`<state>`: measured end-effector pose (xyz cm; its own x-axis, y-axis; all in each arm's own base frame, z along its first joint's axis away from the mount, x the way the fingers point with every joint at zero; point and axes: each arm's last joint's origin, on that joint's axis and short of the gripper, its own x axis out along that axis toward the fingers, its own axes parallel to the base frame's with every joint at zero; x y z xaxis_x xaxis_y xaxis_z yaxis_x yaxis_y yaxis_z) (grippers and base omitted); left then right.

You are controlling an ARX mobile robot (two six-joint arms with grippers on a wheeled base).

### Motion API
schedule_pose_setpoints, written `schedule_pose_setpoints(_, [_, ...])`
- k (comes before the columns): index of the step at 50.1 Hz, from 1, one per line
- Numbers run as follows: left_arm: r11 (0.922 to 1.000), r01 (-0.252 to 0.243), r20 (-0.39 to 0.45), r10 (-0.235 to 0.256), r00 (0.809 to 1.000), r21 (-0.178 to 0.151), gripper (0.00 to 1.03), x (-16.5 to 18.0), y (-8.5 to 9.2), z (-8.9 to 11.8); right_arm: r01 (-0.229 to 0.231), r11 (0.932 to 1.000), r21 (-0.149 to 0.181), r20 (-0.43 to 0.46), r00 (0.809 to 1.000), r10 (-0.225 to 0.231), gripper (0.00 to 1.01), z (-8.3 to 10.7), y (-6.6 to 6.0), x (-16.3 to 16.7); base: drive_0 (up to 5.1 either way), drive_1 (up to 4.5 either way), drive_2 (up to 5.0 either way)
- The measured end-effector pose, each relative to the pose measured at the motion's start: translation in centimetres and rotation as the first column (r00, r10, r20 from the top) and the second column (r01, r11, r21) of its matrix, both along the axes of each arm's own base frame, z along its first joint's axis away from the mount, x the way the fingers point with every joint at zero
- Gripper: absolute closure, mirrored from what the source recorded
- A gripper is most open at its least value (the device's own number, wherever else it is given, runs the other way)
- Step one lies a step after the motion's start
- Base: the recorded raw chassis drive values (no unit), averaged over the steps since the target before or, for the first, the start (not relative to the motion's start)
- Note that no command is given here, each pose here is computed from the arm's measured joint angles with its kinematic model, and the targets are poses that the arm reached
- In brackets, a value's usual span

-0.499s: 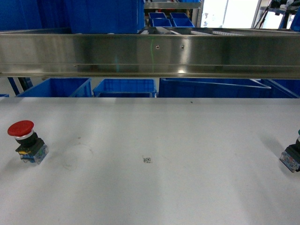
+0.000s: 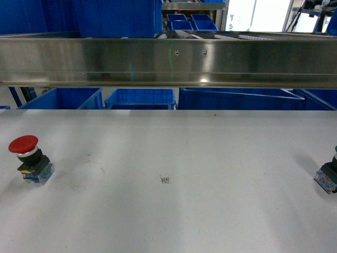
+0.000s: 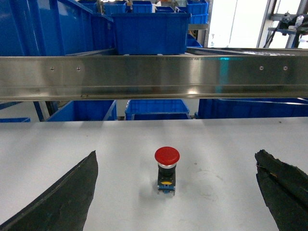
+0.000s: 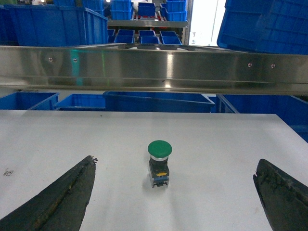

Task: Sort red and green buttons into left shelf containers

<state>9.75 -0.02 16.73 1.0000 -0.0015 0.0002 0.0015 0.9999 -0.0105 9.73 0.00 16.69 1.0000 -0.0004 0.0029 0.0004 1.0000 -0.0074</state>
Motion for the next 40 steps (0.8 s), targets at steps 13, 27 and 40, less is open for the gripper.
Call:
schedule_pose_setpoints(13, [1.0, -0.005, -0.003, 0.005, 1.0, 0.0, 0.05, 0.0, 0.1, 0.0, -0.002, 1.0, -0.001, 0.027, 1.0, 0.002, 0.03, 0.3, 0.4, 0.2, 0.0, 0.0, 0.0])
schedule_pose_setpoints(27, [0.9985, -0.054, 0.031, 0.054, 0.998, -0.009, 0.05, 1.6, 2.0, 0.6, -0.013, 0.9995, -0.028, 0.025, 1.0, 0.014, 0.03, 0.6, 1.4, 2.6, 0.0, 0.0, 0.0])
schedule_pose_setpoints(40, [0.9999, -0.001, -0.004, 0.001, 1.0, -0.016, 0.05, 5.4, 2.2, 1.7, -0.011, 0.9982, -0.058, -0.042, 0.999, 0.008, 0.03, 1.7, 1.4, 7.0, 0.0, 0.0, 0.0])
